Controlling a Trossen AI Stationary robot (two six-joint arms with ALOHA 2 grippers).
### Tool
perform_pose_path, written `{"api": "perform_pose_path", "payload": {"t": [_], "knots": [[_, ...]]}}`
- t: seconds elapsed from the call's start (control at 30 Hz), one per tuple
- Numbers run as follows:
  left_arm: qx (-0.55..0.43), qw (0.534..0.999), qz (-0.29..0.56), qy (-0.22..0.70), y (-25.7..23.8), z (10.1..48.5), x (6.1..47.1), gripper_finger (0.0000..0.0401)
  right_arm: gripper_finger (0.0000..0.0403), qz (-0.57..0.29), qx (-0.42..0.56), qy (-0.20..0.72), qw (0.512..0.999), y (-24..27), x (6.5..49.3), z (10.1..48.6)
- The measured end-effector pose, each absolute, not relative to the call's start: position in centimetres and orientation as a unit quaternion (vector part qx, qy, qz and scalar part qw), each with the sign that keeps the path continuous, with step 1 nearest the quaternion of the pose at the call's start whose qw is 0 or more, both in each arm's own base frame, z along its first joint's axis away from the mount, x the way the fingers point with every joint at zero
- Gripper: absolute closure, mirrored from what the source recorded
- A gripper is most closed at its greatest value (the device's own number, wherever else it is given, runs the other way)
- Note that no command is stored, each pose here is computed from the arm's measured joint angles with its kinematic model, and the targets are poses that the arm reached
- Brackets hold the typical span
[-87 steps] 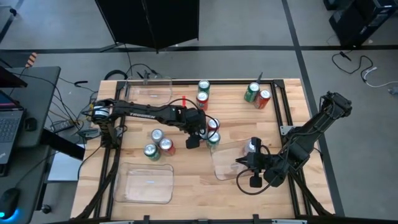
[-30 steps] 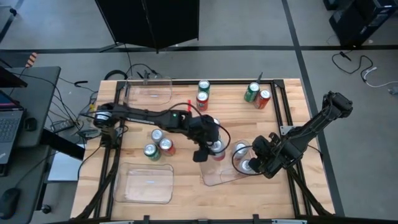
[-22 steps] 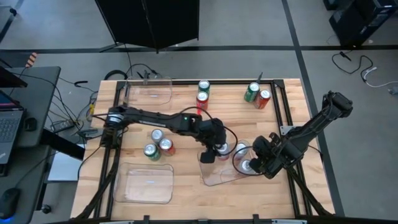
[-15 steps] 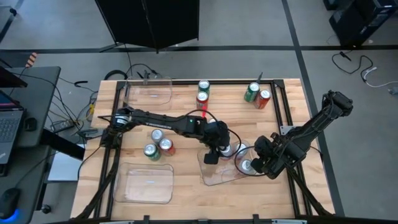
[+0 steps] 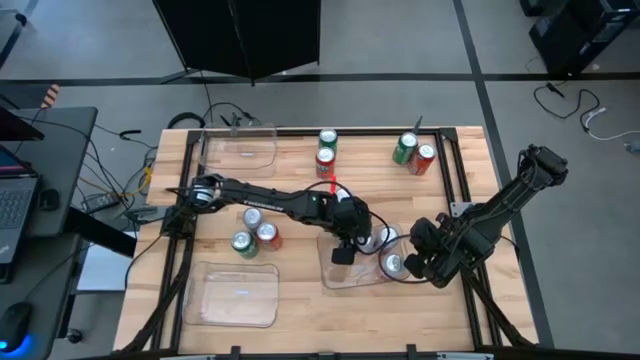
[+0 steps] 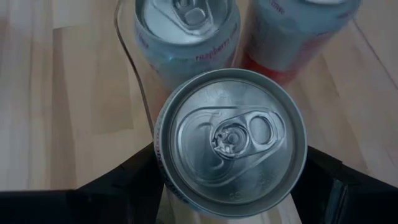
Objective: Sort soda cans
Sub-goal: Put the pink/white soda can into the bottom right transparent bin
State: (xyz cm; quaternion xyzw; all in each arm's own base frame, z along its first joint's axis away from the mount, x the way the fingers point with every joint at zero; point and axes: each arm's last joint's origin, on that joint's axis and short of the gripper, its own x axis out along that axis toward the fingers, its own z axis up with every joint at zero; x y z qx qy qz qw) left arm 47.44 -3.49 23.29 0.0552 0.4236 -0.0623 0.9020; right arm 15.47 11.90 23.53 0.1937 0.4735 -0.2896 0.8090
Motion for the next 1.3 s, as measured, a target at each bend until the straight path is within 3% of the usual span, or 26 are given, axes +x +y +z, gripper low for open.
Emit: {"api": "perform_pose_path", "payload": {"t": [0.5,0.63,0.7,0.87,1.17,1.3], "knots": [[0.047,0.903,-0.041,0.425,-3.4,22.3,48.0,0.0127,0.0403,-0.288,0.197,0.470,0.811,12.0,15.5,23.5],[0.050,0.905,-0.036,0.421,-3.4,22.5,48.1,0.0039,0.0403,-0.287,0.197,0.470,0.811,12.0,15.6,23.5],[0.055,0.909,-0.035,0.412,-3.4,22.8,48.2,0.0019,0.0403,-0.287,0.197,0.470,0.811,12.0,15.6,23.5],[0.054,0.913,-0.037,0.402,-3.4,23.8,48.2,0.0058,0.0403,-0.286,0.196,0.471,0.811,12.0,15.6,23.5],[0.066,0.908,-0.044,0.411,-3.4,28.4,47.9,0.0068,0.0403,-0.289,0.189,0.474,0.810,11.9,15.5,23.5],[0.084,0.885,-0.020,0.458,-3.1,29.9,46.7,0.0093,0.0403,-0.287,0.185,0.476,0.810,11.9,15.4,23.5]]}}
